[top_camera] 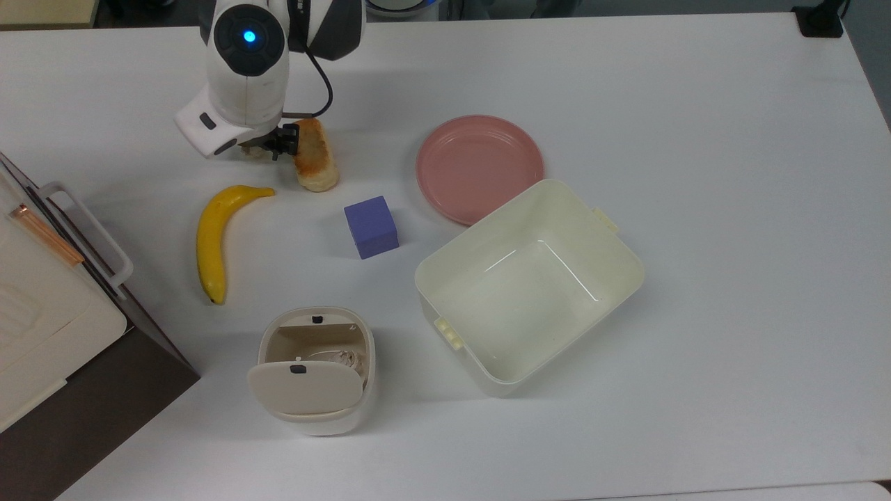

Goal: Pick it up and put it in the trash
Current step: 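Lower the gripper onto the white wrapper and close on it, then lift the wrapper and carry it over the cream trash can opening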

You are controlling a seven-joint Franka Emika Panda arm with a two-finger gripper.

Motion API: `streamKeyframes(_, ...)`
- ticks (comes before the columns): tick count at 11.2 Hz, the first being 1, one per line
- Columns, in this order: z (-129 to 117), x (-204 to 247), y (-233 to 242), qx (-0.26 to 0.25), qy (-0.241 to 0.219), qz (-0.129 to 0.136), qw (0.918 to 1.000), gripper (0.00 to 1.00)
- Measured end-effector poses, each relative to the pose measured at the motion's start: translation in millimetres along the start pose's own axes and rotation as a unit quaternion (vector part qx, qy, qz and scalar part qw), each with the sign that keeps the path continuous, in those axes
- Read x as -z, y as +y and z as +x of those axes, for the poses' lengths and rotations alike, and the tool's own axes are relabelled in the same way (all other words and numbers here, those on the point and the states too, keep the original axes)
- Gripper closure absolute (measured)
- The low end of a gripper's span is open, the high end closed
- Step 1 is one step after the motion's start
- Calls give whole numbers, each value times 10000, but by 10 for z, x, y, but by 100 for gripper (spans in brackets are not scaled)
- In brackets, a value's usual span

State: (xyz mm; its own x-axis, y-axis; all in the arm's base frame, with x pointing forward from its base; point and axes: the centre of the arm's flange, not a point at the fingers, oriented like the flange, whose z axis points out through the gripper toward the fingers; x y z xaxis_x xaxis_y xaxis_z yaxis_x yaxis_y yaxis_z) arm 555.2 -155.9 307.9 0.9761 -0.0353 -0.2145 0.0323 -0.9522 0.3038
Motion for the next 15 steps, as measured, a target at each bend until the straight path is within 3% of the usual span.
streamKeyframes(1,-36,-7,12,-77,-18,-2,10000,5)
streamKeyframes(4,-107,-31,6,-263,-76,-7,9996,8)
streamKeyframes(6,-115,-42,3,-283,-101,-7,9995,33)
streamKeyframes(7,-117,-48,0,-284,-107,-6,9995,57)
streamKeyframes(9,-118,-49,-2,-297,-110,-5,9995,72)
streamKeyframes(10,-118,-49,-1,-350,-109,-6,9993,85)
streamKeyframes(13,-44,138,73,-647,93,-27,9979,88)
streamKeyframes(15,102,606,192,-973,543,220,9935,88)
